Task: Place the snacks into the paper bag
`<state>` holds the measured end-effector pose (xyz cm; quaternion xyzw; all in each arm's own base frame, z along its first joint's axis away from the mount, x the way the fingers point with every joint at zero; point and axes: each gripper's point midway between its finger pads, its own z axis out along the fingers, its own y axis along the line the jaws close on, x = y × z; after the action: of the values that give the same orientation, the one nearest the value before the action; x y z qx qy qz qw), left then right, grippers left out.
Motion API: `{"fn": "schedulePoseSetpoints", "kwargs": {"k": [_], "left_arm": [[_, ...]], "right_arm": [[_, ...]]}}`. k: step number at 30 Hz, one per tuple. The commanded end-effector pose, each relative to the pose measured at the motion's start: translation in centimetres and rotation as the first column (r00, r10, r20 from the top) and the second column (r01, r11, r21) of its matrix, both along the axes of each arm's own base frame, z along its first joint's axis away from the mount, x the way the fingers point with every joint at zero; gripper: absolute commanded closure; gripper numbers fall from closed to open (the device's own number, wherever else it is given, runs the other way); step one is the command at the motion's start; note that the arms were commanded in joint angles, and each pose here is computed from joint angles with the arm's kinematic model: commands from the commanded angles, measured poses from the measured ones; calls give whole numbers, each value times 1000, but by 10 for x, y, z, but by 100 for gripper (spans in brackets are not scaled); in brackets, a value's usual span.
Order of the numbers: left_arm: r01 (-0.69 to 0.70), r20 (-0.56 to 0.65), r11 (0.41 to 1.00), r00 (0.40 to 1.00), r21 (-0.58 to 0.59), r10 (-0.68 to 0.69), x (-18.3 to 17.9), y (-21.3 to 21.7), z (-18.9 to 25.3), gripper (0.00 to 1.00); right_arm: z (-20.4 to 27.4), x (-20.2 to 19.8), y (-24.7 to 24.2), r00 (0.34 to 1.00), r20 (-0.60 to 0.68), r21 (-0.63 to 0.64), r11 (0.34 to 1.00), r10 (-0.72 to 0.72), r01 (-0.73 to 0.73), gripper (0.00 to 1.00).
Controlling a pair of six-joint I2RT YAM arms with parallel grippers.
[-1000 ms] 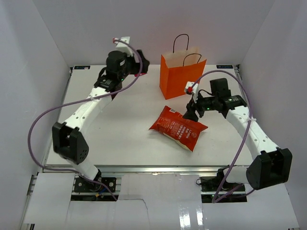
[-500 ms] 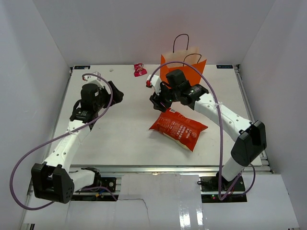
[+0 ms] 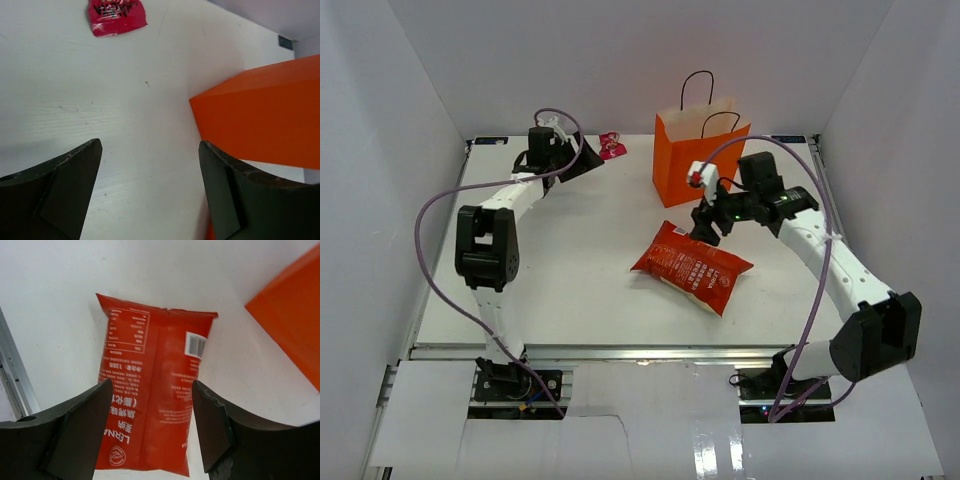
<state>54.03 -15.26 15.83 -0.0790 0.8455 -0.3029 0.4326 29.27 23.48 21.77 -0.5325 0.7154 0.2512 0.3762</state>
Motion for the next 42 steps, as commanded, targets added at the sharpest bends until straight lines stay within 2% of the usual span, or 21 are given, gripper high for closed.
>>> {"fn": "schedulePoseSetpoints", "kwargs": {"k": [1, 4, 6, 7, 8, 14, 22, 26, 28, 29, 32, 36, 37, 38, 40, 41, 42], "left_arm": [[11, 105, 1000, 994, 23, -14, 47, -7, 10, 12], [0, 236, 994, 971, 105, -25, 85, -8, -3, 13], [-33, 264, 991, 965, 129, -2, 101, -5, -14, 13], [-53, 311, 989, 950, 140, 7, 116, -4, 0, 13], [-46, 291, 984, 957, 172, -6, 124, -6, -29, 13], [-61, 394, 968, 918, 245, -42, 171, -17, -52, 14], [-92, 516, 969, 855, 231, -41, 196, -28, -58, 20], [-75, 516, 965, 854, 252, -68, 194, -40, -71, 27], [-77, 492, 960, 868, 269, -68, 190, -41, -84, 32], [-76, 485, 957, 872, 280, -72, 188, -43, -87, 39], [-47, 445, 951, 890, 305, -99, 180, -49, -99, 49], [10, 407, 940, 900, 342, -157, 165, -62, -104, 59], [27, 374, 938, 913, 347, -164, 156, -63, -117, 61], [26, 377, 940, 912, 340, -162, 153, -63, -107, 64], [34, 325, 941, 934, 335, -149, 140, -58, -121, 74], [18, 338, 946, 932, 325, -134, 138, -56, -102, 82], [4, 326, 952, 939, 306, -108, 133, -52, -98, 97]], "right_arm": [[-4, -13, -35, 999, -36, 56, 998, -19, 21, 30], [-20, -25, -48, 996, -82, 69, 996, -44, 50, 30], [-23, -31, -53, 994, -91, 74, 995, -53, 59, 30], [-30, -34, -58, 992, -106, 68, 995, -66, 73, 30], [-33, -35, -60, 992, -108, 61, 995, -70, 77, 30], [-36, -24, -73, 986, -114, 49, 990, -126, 132, 30], [-41, -21, -75, 975, -171, 73, 985, -141, 155, 31], [-45, -25, -75, 970, -199, 86, 983, -141, 160, 31], [-43, -24, -76, 969, -198, 87, 982, -147, 166, 31], [-42, -23, -76, 970, -193, 89, 982, -147, 167, 31], [-39, -22, -79, 970, -187, 92, 980, -157, 177, 31], [-37, -22, -79, 971, -181, 98, 979, -158, 178, 31], [-36, -21, -79, 971, -177, 99, 979, -160, 179, 31], [-34, -21, -79, 972, -172, 101, 979, -160, 179, 31], [-31, -21, -80, 973, -162, 103, 978, -164, 182, 31], [-29, -21, -82, 974, -155, 105, 977, -168, 185, 31], [-28, -21, -82, 974, -151, 106, 976, -171, 188, 31]]}}
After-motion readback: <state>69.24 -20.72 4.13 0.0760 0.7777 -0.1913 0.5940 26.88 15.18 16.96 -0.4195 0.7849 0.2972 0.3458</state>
